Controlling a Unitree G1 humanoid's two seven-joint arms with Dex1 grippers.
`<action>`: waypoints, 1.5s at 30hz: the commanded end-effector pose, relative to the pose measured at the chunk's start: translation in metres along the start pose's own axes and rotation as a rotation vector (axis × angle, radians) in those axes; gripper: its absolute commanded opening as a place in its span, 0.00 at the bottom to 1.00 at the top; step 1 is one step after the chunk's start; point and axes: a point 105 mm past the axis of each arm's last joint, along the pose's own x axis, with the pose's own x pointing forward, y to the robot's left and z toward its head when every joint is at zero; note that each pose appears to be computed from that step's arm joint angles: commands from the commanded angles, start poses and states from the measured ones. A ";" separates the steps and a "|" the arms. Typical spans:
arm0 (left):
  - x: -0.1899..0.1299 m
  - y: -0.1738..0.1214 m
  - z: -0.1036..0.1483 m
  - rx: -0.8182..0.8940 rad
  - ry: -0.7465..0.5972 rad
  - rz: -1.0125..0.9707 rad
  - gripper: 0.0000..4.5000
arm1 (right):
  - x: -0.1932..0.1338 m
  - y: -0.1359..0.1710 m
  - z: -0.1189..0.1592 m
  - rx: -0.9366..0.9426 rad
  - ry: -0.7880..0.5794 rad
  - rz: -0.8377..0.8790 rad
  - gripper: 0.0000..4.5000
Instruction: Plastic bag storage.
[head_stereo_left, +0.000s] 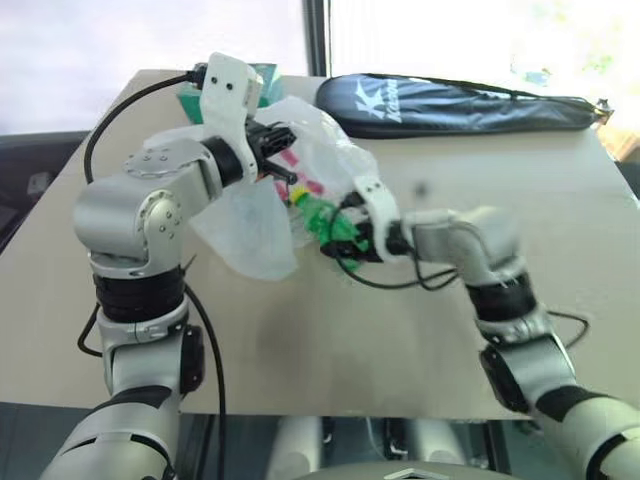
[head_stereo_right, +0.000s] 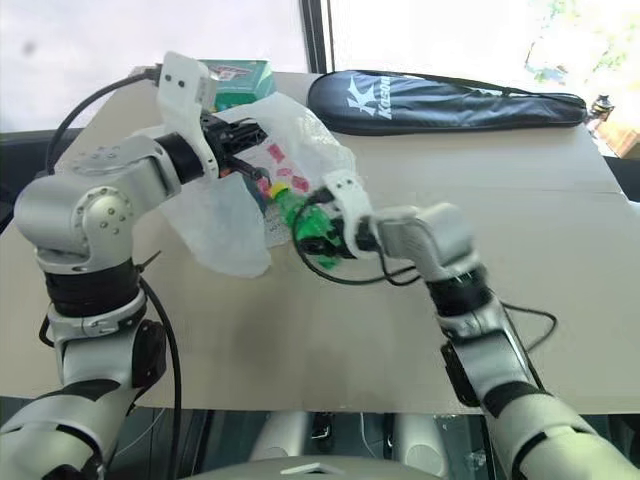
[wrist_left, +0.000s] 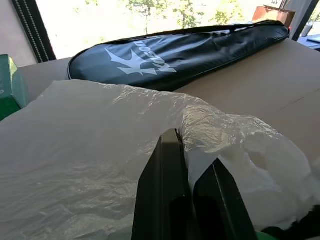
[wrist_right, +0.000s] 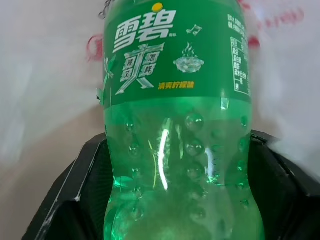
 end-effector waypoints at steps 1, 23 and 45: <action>-0.012 -0.008 0.003 0.027 -0.011 0.002 0.00 | 0.023 -0.007 0.048 -0.025 -0.180 -0.030 0.66; 0.003 0.017 -0.028 -0.235 0.002 0.118 0.00 | -0.078 0.023 0.036 -0.417 -0.358 0.024 0.99; 0.007 0.008 -0.017 -0.081 0.020 0.102 0.00 | -0.053 -0.076 0.064 -0.235 -0.362 -0.818 0.71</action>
